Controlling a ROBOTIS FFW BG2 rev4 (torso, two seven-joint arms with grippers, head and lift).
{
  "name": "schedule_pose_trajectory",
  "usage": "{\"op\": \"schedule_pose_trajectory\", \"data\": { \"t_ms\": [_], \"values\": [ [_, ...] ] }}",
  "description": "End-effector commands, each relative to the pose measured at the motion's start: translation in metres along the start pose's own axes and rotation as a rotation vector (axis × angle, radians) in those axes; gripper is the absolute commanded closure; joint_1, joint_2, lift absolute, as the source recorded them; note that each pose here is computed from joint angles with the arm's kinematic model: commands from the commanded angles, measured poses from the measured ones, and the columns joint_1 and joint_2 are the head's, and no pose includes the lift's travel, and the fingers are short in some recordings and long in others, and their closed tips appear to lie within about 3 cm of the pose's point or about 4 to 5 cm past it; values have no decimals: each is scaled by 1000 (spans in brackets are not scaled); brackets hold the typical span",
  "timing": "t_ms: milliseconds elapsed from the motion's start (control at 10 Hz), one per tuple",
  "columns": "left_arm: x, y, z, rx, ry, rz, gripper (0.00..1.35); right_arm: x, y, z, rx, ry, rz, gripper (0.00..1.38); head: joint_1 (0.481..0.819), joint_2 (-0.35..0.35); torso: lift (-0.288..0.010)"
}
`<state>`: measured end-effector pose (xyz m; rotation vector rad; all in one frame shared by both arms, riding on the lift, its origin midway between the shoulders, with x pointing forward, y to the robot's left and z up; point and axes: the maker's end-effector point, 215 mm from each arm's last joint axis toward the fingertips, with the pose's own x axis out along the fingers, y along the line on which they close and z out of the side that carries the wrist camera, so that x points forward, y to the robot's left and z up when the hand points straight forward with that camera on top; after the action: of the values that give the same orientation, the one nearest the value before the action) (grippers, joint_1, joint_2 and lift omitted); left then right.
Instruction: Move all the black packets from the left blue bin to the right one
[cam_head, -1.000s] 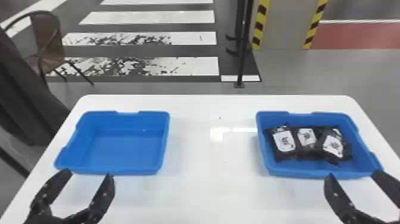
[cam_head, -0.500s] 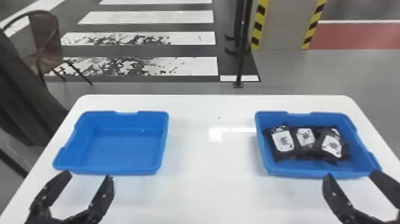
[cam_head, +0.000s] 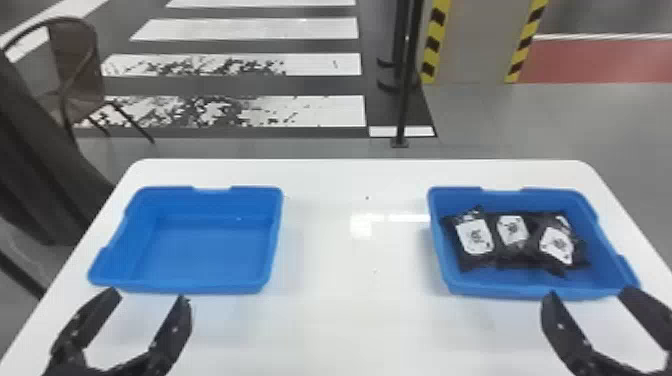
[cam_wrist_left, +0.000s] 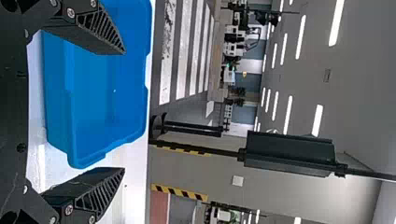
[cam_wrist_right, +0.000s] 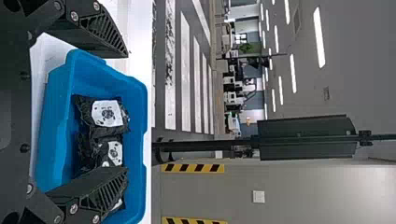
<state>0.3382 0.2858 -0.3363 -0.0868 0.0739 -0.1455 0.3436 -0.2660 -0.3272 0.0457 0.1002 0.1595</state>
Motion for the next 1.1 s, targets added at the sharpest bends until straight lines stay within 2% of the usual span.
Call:
{"op": "schedule_pose_trajectory", "data": {
  "t_ms": [0, 1000],
  "values": [
    [0, 0, -3, -7, 7, 2, 154, 0, 0, -1, 2, 2, 0, 171, 695, 34, -140],
    [0, -1, -9, -20, 27, 2, 154, 1, 0, -1, 18, -3, 0, 171, 695, 31, -140]
  ]
}}
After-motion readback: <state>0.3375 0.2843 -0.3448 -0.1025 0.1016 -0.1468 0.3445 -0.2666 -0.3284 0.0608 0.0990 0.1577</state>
